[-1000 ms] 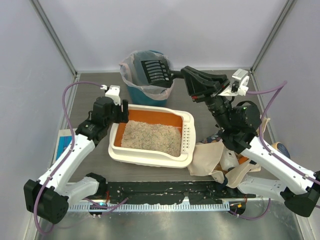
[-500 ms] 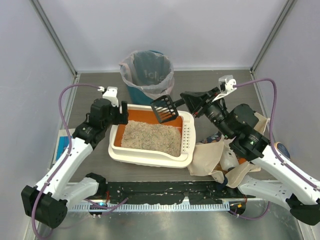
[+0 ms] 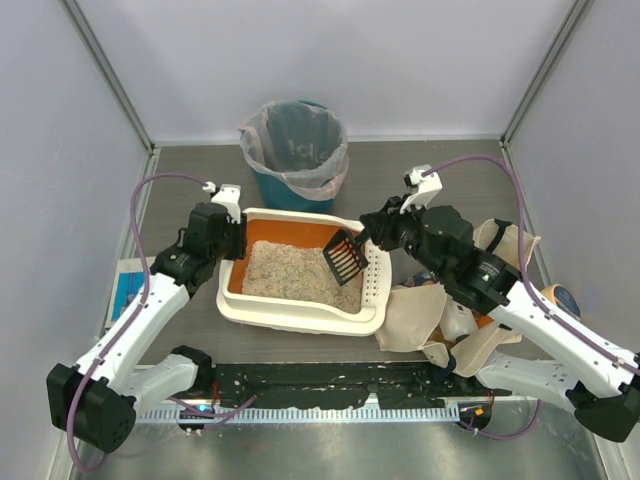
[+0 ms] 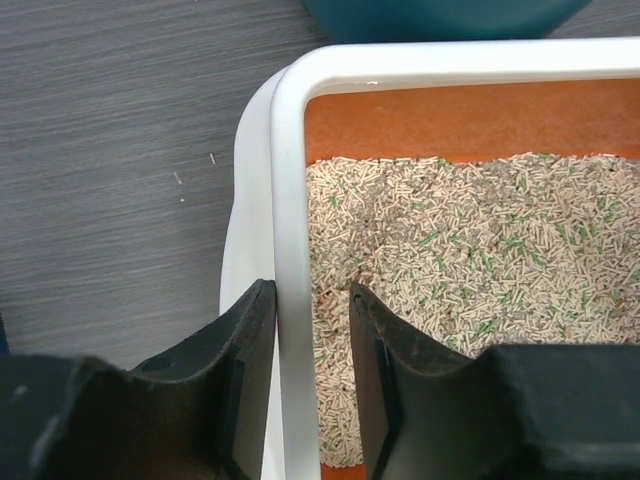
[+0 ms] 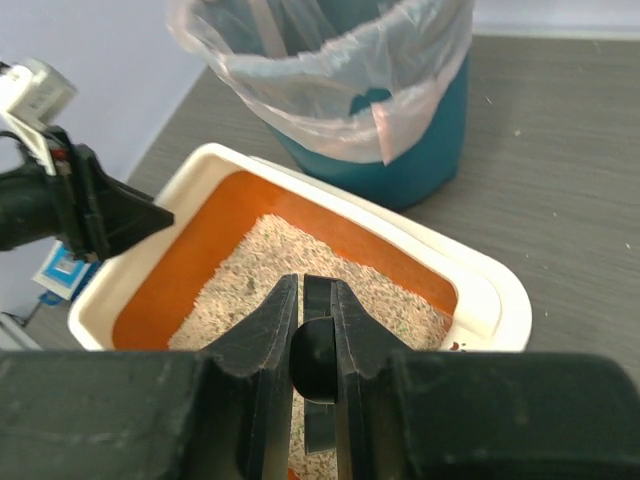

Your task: Clean the litter box

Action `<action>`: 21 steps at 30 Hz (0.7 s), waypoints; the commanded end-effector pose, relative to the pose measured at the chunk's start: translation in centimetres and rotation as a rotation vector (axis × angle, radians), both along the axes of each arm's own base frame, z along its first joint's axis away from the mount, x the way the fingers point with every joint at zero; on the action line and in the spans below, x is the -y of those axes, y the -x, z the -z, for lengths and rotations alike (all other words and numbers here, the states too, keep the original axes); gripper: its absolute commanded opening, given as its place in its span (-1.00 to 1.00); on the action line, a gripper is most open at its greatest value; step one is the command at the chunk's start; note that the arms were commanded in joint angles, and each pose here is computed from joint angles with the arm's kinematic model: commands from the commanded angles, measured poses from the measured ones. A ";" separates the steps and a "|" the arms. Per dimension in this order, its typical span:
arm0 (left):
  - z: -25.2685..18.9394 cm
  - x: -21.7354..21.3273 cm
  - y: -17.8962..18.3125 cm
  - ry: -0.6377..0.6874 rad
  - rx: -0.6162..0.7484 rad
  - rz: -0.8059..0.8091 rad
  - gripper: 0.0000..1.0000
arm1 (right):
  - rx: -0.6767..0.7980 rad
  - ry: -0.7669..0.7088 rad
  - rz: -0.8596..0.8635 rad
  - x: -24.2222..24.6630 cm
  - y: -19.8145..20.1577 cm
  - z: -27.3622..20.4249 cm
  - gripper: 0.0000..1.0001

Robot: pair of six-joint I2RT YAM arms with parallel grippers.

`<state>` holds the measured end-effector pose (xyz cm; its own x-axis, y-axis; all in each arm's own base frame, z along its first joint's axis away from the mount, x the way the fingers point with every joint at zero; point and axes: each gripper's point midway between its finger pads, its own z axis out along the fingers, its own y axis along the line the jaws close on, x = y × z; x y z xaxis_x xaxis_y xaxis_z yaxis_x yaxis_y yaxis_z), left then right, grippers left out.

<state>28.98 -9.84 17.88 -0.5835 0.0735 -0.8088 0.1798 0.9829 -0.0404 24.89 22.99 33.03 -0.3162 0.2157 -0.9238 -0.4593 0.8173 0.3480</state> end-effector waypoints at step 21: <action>0.9 1.2 -0.2 0.014 -0.043 0.049 -0.78 | -0.185 0.115 0.218 1.0 -2.9 12.0 -0.98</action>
